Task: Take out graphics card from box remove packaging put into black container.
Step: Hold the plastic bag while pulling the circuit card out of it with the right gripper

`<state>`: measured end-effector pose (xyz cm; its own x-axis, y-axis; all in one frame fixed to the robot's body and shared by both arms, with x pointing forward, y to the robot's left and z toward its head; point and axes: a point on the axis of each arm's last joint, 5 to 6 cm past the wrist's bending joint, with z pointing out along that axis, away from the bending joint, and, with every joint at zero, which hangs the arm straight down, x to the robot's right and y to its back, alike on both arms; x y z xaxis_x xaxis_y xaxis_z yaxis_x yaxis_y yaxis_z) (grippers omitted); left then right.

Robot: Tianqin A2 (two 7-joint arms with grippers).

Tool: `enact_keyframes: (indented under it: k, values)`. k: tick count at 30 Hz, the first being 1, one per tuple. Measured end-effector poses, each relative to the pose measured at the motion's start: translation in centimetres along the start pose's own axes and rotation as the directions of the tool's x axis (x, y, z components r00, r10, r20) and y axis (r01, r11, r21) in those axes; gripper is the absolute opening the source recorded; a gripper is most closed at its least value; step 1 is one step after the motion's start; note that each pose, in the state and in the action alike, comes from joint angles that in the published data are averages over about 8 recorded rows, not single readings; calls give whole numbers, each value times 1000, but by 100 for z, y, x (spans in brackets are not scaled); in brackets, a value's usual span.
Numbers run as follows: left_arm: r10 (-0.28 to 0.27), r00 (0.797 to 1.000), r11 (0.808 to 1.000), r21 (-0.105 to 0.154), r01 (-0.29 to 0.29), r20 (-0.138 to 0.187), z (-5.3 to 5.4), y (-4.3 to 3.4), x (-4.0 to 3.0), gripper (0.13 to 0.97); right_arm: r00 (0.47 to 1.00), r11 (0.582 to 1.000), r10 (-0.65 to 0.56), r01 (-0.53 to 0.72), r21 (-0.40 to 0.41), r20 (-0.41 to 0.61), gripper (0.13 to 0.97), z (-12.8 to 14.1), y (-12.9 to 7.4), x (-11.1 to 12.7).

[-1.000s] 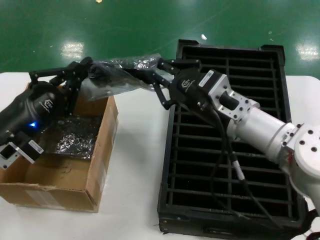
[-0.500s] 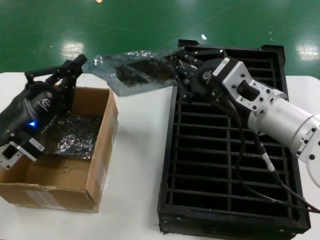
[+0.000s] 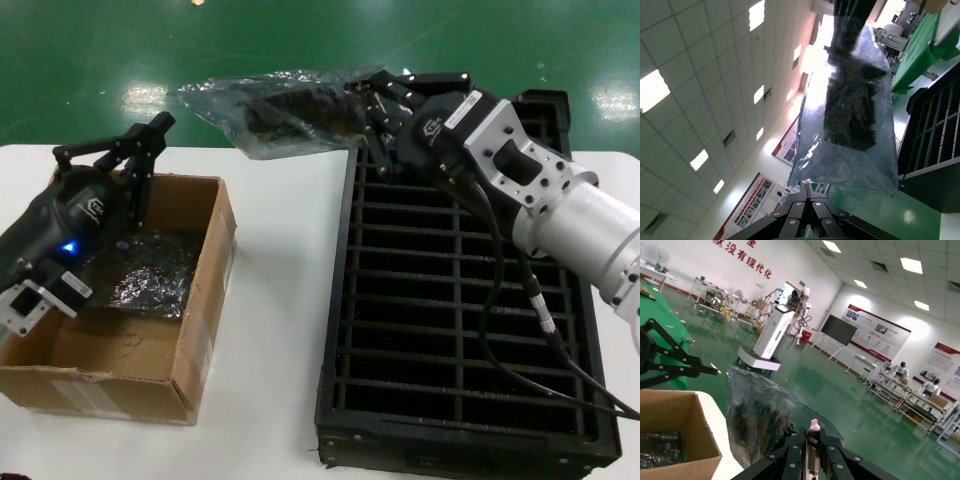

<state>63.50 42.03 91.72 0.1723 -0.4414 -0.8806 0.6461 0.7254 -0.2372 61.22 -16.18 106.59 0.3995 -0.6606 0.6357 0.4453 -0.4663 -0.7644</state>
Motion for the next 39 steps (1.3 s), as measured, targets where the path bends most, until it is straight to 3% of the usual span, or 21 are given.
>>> enact_keyframes:
  k: [8,13,17,22,28,35,39]
  values:
    - [-60,998,998,-31,61,27,23,92,-43,139,1000,1000,24,-24,5,-14,175,-50,63,-19]
    - [-79,996,996,-26,80,34,32,91,-108,161,1000,1000,29,-29,3,-9,175,-73,120,-52]
    - [-88,996,996,2,88,23,45,20,-166,183,1000,1000,20,-20,1,12,175,-42,159,-84]
    - [-98,995,994,57,99,-11,61,-144,-220,238,999,1000,2,-2,3,48,175,39,193,-117]
    - [-105,993,988,108,111,-58,82,-327,-210,315,997,1000,-17,16,19,76,175,115,197,-123]
    - [-108,989,986,117,119,-99,104,-378,-149,468,996,999,-38,35,34,86,175,133,167,-124]
    - [-107,988,986,118,121,-114,104,-384,-123,468,995,998,-51,47,39,91,175,128,152,-132]
